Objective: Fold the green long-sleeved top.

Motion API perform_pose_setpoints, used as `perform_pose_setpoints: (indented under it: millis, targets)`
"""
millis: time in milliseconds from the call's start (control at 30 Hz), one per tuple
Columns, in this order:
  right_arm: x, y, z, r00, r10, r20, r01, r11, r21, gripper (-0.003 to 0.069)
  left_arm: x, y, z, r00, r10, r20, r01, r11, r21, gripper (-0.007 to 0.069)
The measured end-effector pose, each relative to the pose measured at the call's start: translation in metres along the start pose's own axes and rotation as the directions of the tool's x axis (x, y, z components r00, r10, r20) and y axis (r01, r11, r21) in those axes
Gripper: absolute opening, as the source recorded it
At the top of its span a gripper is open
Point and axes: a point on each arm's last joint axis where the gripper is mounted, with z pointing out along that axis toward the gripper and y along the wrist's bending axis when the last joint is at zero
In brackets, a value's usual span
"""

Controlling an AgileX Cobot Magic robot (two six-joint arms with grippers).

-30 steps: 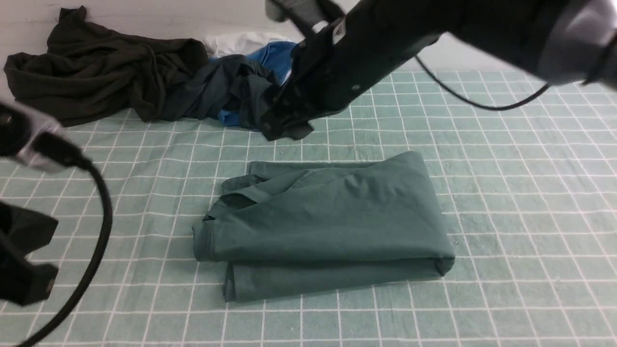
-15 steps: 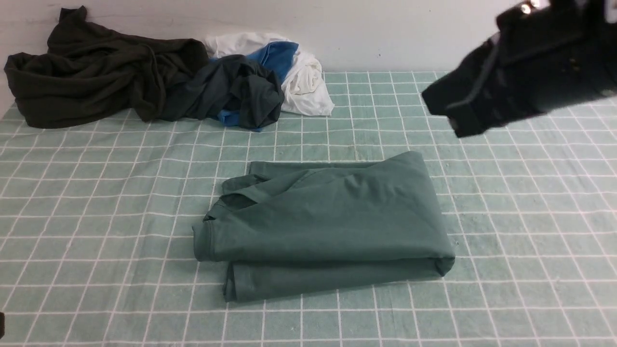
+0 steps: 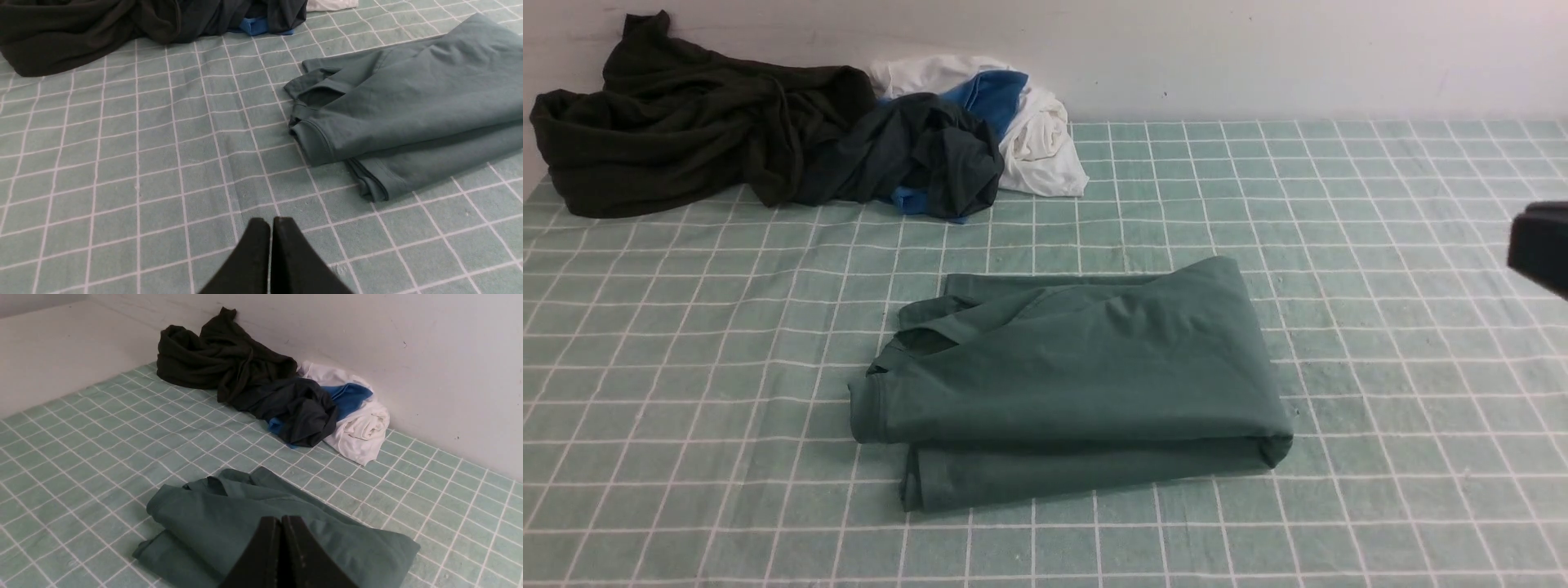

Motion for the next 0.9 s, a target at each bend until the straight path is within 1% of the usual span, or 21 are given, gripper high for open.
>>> perform_pose_setpoints:
  millis: [433,667,733,800,900]
  targets:
    - [0.016,0.003,-0.005,0.988,-0.011,-0.153,0.007,0.999,-0.033,-0.0014,0.0,0.0,0.0,1.0,0.0,0.0,0.0,1.0,0.0,-0.0003]
    - [0.021,0.003,-0.002,0.987,-0.012,-0.159,0.008,1.0,-0.029,-0.0014,0.0,0.0,0.0,1.0,0.0,0.0,0.0,1.0,0.0,-0.0003]
    - [0.027,0.002,0.002,0.992,-0.01,-0.129,0.008,1.0,-0.011,-0.0014,0.0,0.0,0.0,1.0,0.0,0.0,0.0,1.0,0.0,-0.0003]
    - [0.036,-0.001,0.005,0.998,-0.012,-0.063,0.014,1.0,0.028,-0.0014,0.0,0.0,0.0,1.0,0.0,0.0,0.0,1.0,0.0,-0.0003]
    - [0.056,-0.008,0.005,0.996,0.038,0.076,-0.044,0.995,0.086,-0.0014,0.0,0.0,0.0,1.0,0.0,0.0,0.0,1.0,0.0,-0.0003]
